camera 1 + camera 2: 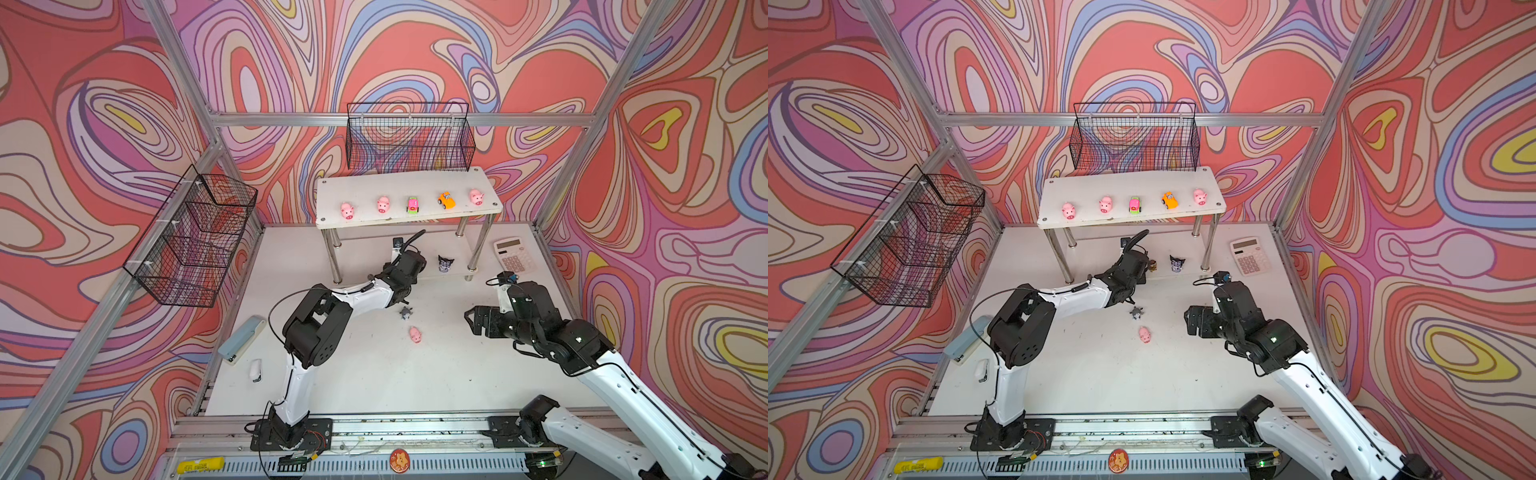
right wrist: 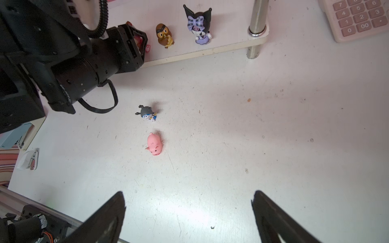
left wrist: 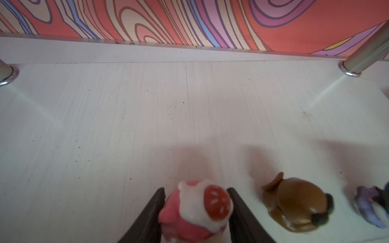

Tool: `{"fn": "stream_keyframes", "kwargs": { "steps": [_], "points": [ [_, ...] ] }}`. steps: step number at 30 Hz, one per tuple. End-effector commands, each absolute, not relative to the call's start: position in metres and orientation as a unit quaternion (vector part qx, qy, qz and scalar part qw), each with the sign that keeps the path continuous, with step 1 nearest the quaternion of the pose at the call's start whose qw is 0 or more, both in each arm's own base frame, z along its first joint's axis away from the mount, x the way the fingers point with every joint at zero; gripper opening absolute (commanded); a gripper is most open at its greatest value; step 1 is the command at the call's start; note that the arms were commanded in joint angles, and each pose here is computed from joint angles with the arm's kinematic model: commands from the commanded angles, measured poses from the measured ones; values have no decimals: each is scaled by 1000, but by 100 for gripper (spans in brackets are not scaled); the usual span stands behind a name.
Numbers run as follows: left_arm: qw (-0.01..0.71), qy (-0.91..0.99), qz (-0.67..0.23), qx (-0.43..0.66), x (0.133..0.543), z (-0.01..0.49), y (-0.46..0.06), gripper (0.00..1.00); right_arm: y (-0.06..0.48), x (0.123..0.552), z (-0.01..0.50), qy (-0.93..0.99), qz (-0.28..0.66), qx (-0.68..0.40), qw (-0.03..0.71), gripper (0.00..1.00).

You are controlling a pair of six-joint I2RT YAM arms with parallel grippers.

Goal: Organize plastic toys on shelves
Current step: Place the plastic toy on the shelf.

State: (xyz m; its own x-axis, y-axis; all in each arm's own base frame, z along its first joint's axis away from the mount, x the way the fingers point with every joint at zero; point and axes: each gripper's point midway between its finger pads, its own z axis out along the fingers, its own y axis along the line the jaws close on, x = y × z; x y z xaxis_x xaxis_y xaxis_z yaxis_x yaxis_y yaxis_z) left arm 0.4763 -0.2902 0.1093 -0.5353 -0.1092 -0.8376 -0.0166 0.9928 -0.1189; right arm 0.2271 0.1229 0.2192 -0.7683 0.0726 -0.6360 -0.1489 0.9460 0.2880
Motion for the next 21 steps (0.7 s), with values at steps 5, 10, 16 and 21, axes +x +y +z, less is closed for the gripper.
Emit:
{"fn": "stream_keyframes", "kwargs": {
  "steps": [5, 10, 16, 21],
  "points": [
    [491, 869, -51, -34, 482, 116, -290, 58, 123, 230, 228, 922, 159, -26, 351, 98],
    [492, 868, -52, -32, 480, 120, -289, 62, 123, 230, 230, 922, 161, -26, 352, 98],
    [494, 867, -53, -29, 478, 124, -288, 67, 123, 229, 231, 921, 162, -26, 352, 98],
    [498, 865, -56, -30, 474, 128, -285, 72, 123, 229, 233, 920, 164, -25, 354, 98]
  ]
}}
